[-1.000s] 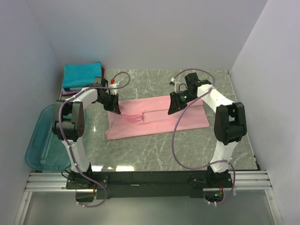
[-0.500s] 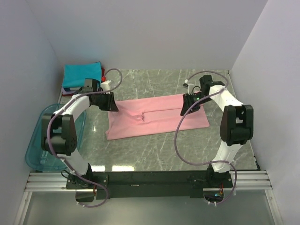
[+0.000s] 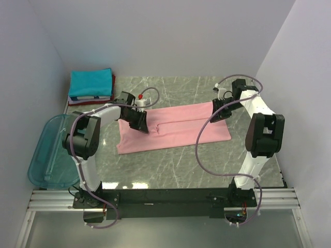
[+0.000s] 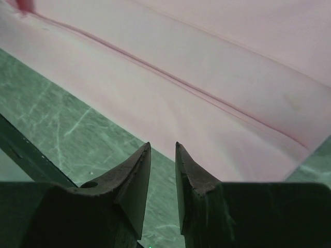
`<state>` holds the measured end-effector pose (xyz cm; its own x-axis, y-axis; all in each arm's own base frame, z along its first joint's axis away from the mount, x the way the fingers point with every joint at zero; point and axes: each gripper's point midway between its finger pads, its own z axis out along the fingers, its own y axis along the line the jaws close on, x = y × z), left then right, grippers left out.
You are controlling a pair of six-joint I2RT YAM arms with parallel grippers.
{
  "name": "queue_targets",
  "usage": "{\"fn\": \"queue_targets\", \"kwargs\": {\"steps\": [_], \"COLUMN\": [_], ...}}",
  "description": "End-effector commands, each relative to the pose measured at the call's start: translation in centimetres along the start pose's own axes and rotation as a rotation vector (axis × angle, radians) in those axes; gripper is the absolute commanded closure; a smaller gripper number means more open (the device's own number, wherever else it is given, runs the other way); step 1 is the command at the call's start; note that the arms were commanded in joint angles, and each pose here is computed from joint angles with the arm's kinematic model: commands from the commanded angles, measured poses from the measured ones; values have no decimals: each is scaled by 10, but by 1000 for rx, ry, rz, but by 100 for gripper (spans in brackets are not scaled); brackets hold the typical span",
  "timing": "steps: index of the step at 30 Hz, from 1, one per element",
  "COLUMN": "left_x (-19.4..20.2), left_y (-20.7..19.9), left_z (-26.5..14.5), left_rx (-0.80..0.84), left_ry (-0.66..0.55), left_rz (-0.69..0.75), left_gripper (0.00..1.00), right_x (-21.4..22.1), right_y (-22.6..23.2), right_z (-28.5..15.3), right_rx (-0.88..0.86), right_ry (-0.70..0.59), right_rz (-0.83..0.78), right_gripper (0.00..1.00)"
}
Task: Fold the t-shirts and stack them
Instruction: Fold the tshirt
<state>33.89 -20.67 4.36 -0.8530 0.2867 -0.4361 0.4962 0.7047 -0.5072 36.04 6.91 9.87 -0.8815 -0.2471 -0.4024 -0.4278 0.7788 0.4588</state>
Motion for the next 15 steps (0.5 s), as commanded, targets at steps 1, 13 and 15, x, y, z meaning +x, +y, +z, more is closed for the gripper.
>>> {"fn": "queue_targets", "kwargs": {"steps": [1, 13, 15], "left_x": [-50, -63, -60], "left_y": [-3, 8, 8], "left_z": [-2, 24, 30], "left_rx": [7, 42, 54], "left_ry": [-114, -102, -89], "left_rz": [32, 20, 12], "left_gripper": [73, 75, 75], "right_x": [-1, -2, -9], "right_y": [-21, -35, -35], "right_z": [0, 13, 12], "right_rx": [69, 88, 90], "right_ry": [34, 64, 51], "right_rz": [-29, -21, -32], "right_gripper": [67, 67, 67]}}
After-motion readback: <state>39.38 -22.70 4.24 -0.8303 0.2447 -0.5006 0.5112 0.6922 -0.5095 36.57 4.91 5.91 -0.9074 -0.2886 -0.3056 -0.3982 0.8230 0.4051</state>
